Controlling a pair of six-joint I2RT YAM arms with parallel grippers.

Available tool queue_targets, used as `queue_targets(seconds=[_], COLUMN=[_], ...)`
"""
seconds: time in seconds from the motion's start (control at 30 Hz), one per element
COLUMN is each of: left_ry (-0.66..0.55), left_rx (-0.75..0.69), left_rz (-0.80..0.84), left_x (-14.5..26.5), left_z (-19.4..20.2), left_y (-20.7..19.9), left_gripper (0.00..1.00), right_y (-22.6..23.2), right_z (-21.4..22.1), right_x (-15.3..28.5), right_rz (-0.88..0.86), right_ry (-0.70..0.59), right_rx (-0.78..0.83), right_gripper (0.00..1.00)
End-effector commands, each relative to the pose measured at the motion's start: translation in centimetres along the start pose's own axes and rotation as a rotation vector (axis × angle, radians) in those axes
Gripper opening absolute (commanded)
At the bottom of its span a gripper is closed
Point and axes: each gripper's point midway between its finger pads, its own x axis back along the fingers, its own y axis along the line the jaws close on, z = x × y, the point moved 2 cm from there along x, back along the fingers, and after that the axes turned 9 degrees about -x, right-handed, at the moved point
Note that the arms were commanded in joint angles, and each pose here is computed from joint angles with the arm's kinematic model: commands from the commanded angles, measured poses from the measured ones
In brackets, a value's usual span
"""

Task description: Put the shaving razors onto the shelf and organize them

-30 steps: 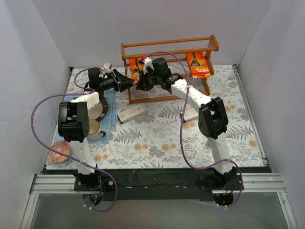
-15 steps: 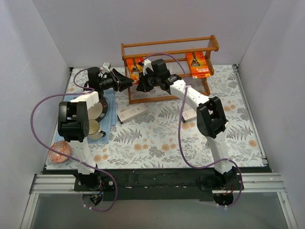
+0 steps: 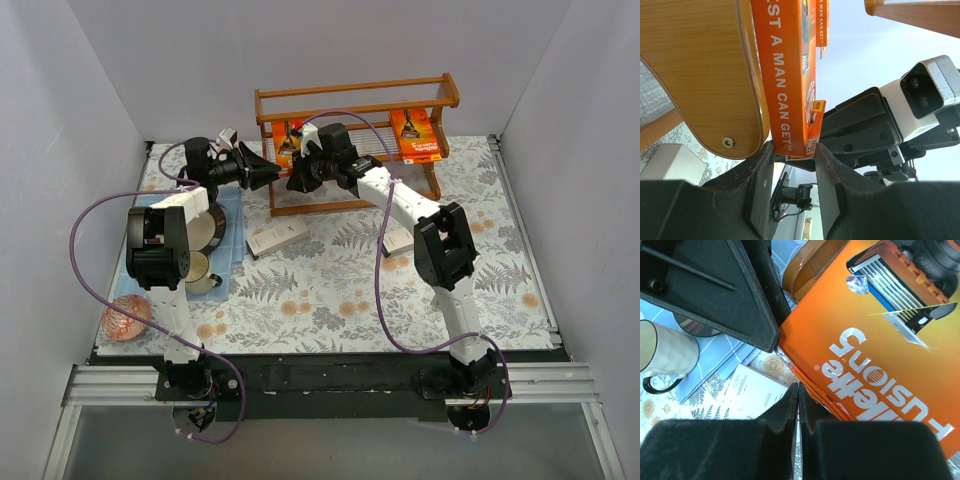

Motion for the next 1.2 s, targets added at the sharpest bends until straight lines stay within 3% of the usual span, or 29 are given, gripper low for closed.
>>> queue_targets(seconds=[0.0, 0.23, 0.57, 0.73, 0.87, 0.93, 1.17], left_ry=[0.003, -0.028, -0.075, -0.092, -0.117, -0.129, -0.101], left_rx=[-0.062, -0.013, -0.005, -0.044, -0.095, -0.118, -0.402], left_rz=[0.036, -0.014, -0.07, -0.05, -0.033, -0.033, -0.035], left_x=[0.1, 0.2, 1.8, 3.8, 4.5, 4.7, 3.0], left_z=[-0.9, -1.0, -0.8, -0.2, 0.4, 0.5, 1.9], left_y=[-1.8, -1.2, -1.6, -3.0, -4.4, -5.2, -8.0], left_gripper=[0.19, 0.45, 0.64, 0.7, 0.71, 0.68, 0.3], right_y=[2.0, 1.8, 2.0, 3.0, 4.4, 3.6, -0.9], right_z=[-3.6, -3.7, -3.8, -3.1, -2.3, -0.1, 0.6], right_x=[1.9, 1.9, 1.9, 4.3, 8.9, 10.5, 20.6], right_rz=[-0.033, -0.029, -0.03, -0.032, -0.015, 0.019, 0.255], right_ry=[-0.094, -0.099, -0.1, -0.068, -0.052, -0.007, -0.045], right_rx=[0.036, 0.036, 0.041, 0.061, 0.088, 0.065, 0.092], right_gripper=[0.08, 0.09, 0.09, 0.12, 0.3, 0.32, 0.33])
